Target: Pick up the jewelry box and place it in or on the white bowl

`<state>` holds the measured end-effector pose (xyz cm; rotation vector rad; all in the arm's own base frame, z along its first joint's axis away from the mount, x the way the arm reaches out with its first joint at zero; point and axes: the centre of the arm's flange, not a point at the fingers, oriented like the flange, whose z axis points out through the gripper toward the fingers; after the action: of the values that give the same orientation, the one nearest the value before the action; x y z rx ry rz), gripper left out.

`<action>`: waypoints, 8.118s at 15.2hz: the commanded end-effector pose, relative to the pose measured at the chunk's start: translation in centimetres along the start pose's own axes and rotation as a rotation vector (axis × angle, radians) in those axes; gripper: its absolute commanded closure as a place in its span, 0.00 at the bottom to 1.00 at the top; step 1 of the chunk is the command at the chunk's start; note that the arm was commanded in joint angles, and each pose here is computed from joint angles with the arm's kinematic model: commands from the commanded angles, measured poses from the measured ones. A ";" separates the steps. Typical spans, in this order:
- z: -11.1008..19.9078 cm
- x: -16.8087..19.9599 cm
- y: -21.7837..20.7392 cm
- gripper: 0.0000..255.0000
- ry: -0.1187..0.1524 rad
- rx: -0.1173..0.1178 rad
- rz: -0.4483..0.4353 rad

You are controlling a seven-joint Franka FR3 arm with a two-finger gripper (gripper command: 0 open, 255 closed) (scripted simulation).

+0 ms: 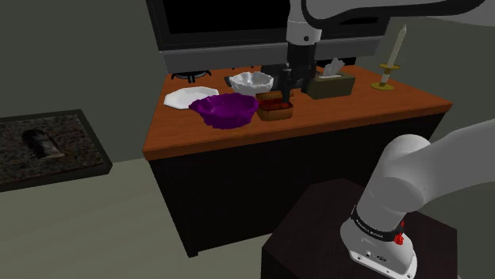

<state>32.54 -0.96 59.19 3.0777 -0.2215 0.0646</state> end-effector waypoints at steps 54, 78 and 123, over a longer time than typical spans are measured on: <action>-4.1 -3.2 -10.0 1.00 0.475 -0.845 -0.968; -13.5 12.0 -5.7 1.00 0.475 -0.845 -0.968; -5.2 8.8 -8.1 0.00 0.475 -0.845 -0.968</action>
<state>42.28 6.09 64.34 1.9629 0.9653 0.4847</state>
